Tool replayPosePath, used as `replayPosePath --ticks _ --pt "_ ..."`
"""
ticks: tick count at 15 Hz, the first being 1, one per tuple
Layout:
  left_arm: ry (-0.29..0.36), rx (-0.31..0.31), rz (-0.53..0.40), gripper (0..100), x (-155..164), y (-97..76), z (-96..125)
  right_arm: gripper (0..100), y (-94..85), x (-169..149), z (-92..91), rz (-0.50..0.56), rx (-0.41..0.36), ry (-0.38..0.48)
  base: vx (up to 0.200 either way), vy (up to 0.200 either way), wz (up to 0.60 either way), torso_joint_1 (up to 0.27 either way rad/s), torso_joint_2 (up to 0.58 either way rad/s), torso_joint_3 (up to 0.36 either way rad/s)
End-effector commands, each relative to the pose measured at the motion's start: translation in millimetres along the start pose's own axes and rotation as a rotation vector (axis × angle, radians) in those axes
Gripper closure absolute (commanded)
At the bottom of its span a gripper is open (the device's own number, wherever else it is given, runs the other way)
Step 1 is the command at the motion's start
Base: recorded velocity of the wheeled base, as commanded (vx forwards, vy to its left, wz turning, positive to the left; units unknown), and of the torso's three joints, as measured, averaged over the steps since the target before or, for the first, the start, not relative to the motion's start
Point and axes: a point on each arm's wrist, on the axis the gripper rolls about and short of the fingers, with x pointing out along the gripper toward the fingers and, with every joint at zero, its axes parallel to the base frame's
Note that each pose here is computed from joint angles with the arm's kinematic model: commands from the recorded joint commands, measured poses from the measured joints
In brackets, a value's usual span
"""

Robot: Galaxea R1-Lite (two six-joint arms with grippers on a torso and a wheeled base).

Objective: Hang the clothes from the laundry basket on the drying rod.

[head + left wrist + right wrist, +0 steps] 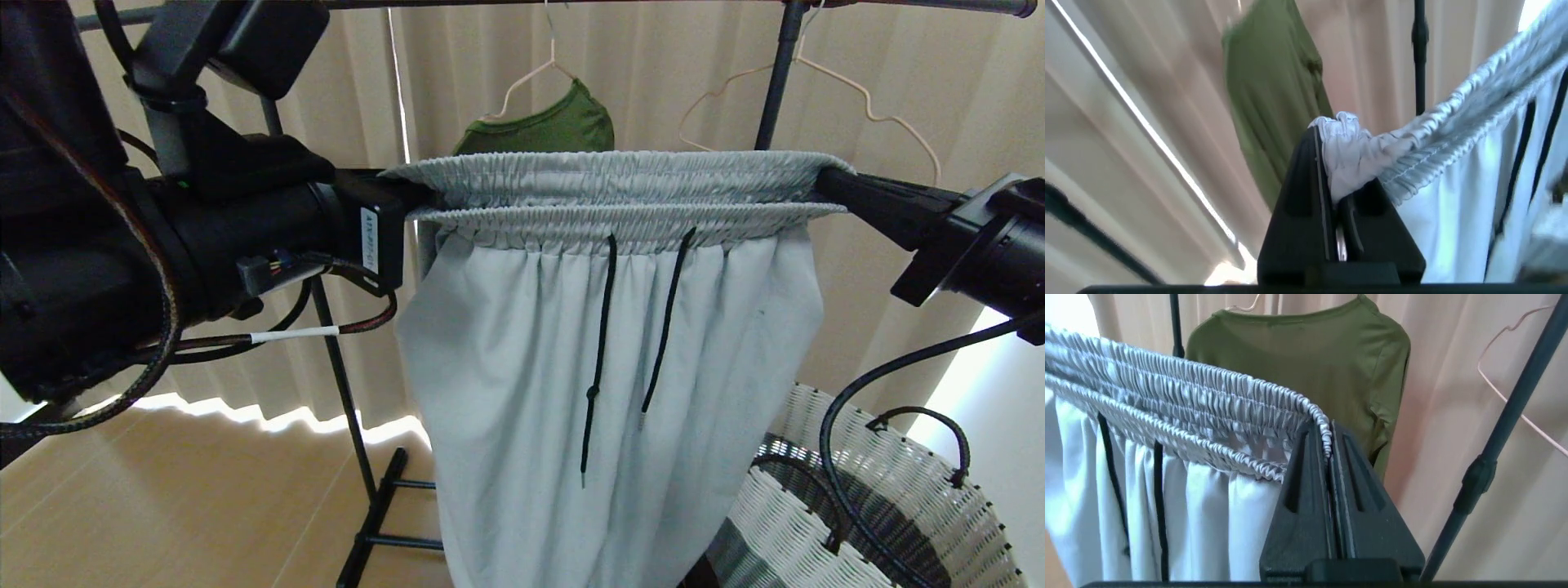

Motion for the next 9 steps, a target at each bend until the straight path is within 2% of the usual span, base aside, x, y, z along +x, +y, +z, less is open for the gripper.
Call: replayPosePath --ticks 1,9 --pt "-0.009 -0.003 0.003 100 1.6 -0.2 -0.1 100 0.1 0.4 -1.4 0.002 0.0 0.004 0.0 0.0 0.0 0.0 0.0 0.0" --pt "-0.014 -0.004 0.004 100 5.7 -1.3 -1.8 100 1.0 -4.4 0.0 0.005 0.002 0.003 0.0 0.0 0.0 0.0 0.0 0.0"
